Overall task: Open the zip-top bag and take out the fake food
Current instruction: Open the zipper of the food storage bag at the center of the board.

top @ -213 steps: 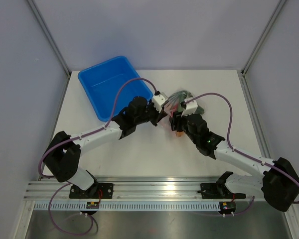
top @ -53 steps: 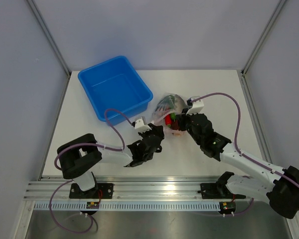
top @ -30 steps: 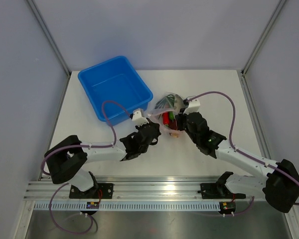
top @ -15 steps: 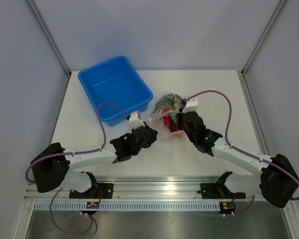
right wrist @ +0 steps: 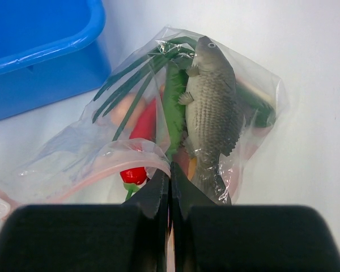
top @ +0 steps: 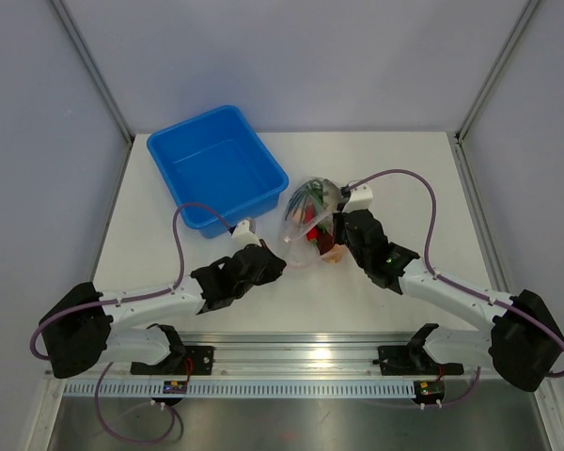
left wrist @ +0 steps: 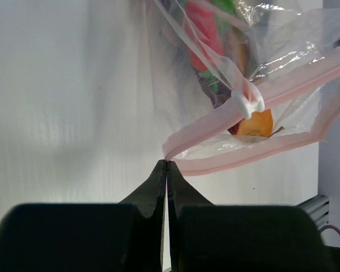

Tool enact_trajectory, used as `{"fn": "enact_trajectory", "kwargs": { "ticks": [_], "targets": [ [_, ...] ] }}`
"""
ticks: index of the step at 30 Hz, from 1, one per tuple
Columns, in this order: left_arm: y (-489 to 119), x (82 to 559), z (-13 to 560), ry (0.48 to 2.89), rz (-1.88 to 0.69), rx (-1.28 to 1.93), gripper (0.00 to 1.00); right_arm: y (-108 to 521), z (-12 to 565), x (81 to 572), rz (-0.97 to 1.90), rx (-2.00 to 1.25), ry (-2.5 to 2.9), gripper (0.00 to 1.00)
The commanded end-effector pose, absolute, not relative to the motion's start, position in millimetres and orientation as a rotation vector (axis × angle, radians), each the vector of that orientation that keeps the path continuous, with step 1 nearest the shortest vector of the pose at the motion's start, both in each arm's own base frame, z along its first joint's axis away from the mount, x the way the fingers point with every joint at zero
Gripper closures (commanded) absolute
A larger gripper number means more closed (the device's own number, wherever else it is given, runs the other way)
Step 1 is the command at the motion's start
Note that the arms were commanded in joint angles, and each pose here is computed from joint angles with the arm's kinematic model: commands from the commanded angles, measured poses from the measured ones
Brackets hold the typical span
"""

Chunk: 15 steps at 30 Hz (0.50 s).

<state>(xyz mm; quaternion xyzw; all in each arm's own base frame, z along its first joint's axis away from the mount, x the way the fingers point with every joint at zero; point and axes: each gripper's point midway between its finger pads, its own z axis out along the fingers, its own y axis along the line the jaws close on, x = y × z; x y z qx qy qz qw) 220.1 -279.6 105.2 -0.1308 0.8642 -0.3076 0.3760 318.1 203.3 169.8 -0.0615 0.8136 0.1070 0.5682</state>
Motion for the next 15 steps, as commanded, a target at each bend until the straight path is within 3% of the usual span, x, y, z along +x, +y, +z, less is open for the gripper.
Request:
{"fn": "enact_trajectory", "kwargs": {
  "ticks": [1, 15],
  "targets": [
    [-276, 219, 96, 2.250, -0.764, -0.280, 1.00, 204, 208, 322, 0.272, -0.109, 1.810, 0.98],
    [-271, 259, 96, 2.250, -0.692, -0.279, 1.00, 243, 231, 286, 0.235, -0.285, 1.695, 0.96]
  ]
}}
